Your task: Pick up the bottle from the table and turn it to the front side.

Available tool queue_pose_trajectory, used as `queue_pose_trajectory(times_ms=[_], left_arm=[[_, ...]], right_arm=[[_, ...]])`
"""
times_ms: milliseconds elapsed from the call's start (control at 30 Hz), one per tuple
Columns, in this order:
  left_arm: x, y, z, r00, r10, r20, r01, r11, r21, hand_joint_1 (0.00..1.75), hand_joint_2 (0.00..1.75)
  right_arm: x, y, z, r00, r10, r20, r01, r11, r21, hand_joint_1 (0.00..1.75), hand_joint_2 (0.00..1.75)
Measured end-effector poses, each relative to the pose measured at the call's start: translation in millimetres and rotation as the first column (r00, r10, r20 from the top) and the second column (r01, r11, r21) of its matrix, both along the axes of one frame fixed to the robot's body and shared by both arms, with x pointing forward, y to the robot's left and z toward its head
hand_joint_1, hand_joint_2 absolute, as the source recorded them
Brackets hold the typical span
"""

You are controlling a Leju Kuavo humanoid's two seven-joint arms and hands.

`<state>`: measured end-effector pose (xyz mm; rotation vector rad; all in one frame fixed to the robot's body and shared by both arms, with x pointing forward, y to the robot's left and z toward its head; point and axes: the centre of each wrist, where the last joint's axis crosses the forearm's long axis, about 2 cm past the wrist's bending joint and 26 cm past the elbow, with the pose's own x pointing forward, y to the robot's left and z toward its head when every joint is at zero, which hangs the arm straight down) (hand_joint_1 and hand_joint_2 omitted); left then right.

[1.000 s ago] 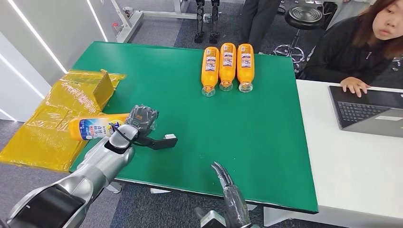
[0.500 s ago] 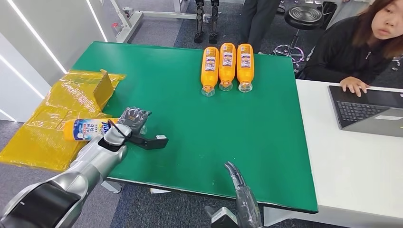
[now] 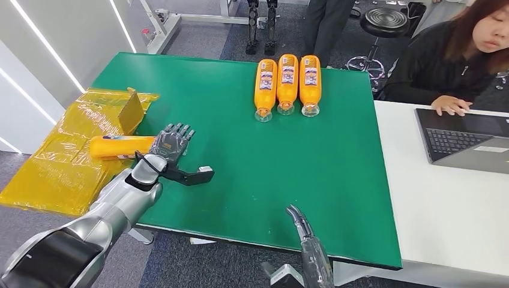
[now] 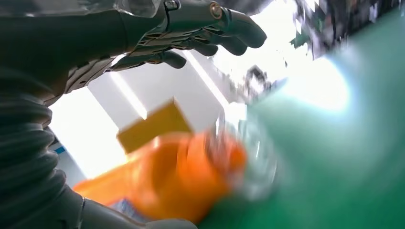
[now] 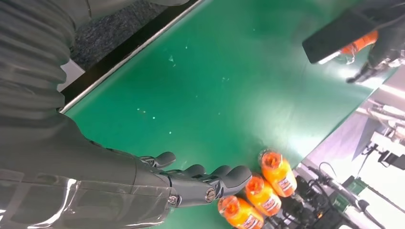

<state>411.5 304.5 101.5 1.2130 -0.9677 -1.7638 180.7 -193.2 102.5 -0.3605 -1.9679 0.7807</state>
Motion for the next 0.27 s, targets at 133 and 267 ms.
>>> queue_pose_trajectory(times_ms=[133,267], left_arm=[[4.3,-24.3,10.8,0.966,-0.116,0.232,0.153,0.977,-0.148,0.0,1.75],[7.1,-50.2,22.1,0.907,-0.203,0.37,0.322,0.899,-0.296,0.0,1.75]], right_arm=[[-2.1,-3.1,-0.3,0.999,-0.041,0.018,0.041,0.999,0.007,0.0,1.75],[-4.5,-6.7,-1.7,0.995,-0.085,0.057,0.086,0.996,-0.004,0.0,1.75]])
